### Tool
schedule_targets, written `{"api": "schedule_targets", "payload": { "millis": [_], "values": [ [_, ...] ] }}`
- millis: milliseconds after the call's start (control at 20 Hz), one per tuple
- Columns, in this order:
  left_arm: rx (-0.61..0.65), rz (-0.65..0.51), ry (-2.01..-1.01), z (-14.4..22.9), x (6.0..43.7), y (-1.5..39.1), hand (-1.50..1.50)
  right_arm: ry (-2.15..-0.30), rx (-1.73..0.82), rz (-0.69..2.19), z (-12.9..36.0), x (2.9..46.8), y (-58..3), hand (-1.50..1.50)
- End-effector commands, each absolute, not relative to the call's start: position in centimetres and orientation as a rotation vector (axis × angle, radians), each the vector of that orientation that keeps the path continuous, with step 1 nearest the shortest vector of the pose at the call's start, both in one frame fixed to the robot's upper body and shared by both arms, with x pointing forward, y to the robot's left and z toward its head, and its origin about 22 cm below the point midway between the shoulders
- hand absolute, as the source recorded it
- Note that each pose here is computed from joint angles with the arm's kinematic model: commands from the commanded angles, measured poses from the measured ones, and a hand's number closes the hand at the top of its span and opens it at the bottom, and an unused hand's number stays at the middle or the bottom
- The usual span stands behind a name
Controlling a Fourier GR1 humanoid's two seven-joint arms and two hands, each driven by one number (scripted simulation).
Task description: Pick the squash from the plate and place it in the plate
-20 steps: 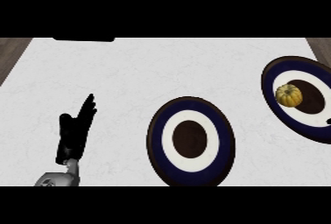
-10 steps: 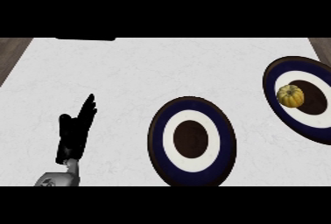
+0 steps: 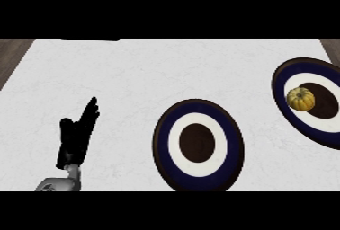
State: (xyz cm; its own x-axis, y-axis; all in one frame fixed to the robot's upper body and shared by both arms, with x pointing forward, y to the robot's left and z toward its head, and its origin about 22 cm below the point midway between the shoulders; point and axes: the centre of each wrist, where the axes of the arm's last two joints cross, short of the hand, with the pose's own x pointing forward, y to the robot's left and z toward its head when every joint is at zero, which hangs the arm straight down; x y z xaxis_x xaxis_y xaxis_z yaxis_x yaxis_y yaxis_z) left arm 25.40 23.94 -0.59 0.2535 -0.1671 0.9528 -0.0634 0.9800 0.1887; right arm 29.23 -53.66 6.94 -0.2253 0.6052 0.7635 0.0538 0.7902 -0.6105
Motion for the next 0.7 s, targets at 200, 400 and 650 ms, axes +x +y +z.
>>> {"api": "schedule_targets", "payload": {
  "millis": [200, 400, 650],
  "values": [
    [0.200, -0.070, -1.321, 0.0, 25.6, 24.2, 0.00, -1.860, -0.428, 0.506, 7.7, 28.0, -55.1, -1.50],
    [0.218, -0.075, -1.320, -0.3, 26.1, 23.6, 0.00, -1.854, -0.472, 0.461, 8.2, 27.9, -55.4, -1.50],
    [0.191, -0.053, -1.329, -0.2, 26.5, 23.1, 0.00, -1.858, -0.515, 0.441, 8.3, 26.5, -56.5, -1.50]
  ]
}}
